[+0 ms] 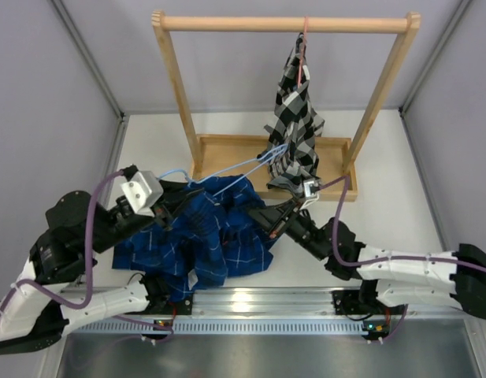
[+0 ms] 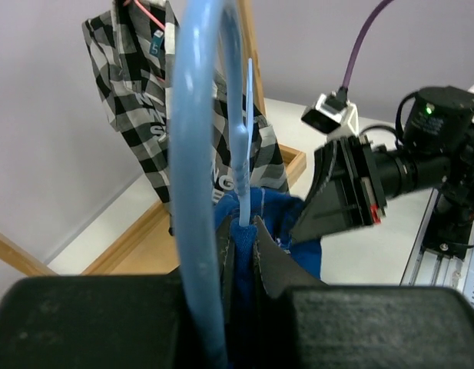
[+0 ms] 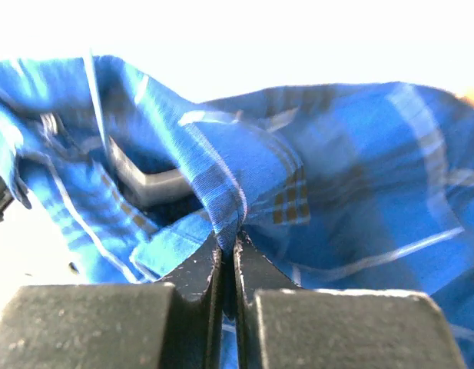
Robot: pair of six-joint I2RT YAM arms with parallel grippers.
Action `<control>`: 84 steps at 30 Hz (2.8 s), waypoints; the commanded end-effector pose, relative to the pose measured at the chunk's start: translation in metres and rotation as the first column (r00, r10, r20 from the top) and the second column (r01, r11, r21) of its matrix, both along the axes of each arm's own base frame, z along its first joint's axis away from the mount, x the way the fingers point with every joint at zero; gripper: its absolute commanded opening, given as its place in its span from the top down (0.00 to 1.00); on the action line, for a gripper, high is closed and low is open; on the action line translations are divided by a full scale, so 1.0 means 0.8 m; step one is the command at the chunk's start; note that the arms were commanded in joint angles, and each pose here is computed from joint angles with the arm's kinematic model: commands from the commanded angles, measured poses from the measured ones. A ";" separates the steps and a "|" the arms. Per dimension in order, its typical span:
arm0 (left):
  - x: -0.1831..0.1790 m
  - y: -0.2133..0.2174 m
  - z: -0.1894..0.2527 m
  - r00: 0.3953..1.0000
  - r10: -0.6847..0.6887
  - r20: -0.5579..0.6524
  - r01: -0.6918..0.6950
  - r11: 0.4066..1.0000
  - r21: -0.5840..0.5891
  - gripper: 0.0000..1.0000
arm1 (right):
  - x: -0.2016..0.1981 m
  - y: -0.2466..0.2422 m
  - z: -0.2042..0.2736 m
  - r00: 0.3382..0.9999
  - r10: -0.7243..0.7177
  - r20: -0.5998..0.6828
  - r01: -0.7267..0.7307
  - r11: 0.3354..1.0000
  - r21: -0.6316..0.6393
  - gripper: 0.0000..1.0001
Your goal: Place the shirt on the hanger
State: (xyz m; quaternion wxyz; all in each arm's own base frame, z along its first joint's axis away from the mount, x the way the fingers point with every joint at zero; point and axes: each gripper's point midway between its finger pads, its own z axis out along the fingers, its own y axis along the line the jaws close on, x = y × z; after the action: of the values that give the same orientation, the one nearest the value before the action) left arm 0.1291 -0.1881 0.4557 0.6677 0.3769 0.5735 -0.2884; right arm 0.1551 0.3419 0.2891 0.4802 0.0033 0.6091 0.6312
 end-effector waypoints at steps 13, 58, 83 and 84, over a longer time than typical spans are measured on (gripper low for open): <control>-0.033 0.051 -0.044 0.997 0.001 -0.073 0.000 1.000 0.009 1.00 | 0.098 -0.081 0.114 0.981 -0.086 0.172 0.151 0.897 -0.415 1.00; 0.036 0.058 -0.159 0.907 0.364 -0.209 -0.265 0.883 0.387 1.00 | 0.194 -0.086 0.142 0.787 0.011 0.617 0.596 0.247 -0.764 1.00; 0.040 0.035 0.042 0.939 0.257 -0.230 -0.304 0.931 -0.203 1.00 | -0.017 0.042 0.073 0.927 0.353 0.130 -0.307 0.909 -0.281 0.99; 0.042 0.022 0.033 0.940 0.241 -0.239 -0.286 0.942 -0.174 1.00 | -0.020 0.045 0.063 0.921 0.371 0.123 -0.325 0.902 -0.283 0.96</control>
State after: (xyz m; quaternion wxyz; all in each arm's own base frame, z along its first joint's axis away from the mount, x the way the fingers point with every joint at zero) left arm 0.1546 -0.1477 0.4467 0.6464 0.2143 0.6872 -0.2530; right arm 0.1581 0.3674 0.3216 0.4295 -0.2187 0.6744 0.5593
